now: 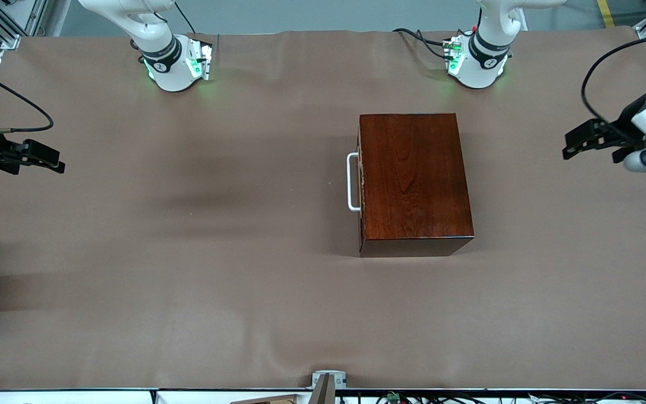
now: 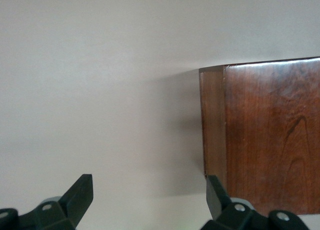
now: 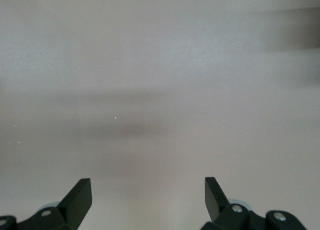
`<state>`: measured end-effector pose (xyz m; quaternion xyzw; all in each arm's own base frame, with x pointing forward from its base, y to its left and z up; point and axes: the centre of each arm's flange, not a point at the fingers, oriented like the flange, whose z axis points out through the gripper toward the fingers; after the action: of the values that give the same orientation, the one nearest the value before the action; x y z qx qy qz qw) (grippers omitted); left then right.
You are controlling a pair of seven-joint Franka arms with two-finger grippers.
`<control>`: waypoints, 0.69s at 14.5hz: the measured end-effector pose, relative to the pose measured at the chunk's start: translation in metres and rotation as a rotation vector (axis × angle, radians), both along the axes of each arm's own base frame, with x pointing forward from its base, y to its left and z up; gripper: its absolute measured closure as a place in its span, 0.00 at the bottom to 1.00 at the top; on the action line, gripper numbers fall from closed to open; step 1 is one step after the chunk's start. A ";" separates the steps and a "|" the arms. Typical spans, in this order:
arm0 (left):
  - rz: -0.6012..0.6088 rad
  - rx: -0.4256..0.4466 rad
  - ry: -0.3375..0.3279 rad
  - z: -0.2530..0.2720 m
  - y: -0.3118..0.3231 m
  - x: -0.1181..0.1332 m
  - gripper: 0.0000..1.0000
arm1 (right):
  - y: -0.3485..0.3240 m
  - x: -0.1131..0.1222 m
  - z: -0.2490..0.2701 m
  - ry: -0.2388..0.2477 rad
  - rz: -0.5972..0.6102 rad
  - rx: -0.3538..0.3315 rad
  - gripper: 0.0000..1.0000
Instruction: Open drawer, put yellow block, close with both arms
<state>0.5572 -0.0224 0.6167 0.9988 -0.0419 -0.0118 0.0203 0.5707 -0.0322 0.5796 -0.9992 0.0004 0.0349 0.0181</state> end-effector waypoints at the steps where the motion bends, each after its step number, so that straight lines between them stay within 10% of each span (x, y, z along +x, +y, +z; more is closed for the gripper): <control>1: 0.004 0.000 0.008 0.000 0.004 -0.001 0.00 | 0.000 0.000 0.000 0.000 0.000 0.000 0.00; 10: 0.006 0.008 0.024 0.010 -0.007 -0.007 0.00 | 0.000 0.000 0.000 0.000 0.000 0.000 0.00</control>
<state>0.5506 -0.0295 0.6266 0.9988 -0.0385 -0.0240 0.0169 0.5707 -0.0322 0.5798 -0.9992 0.0004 0.0348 0.0181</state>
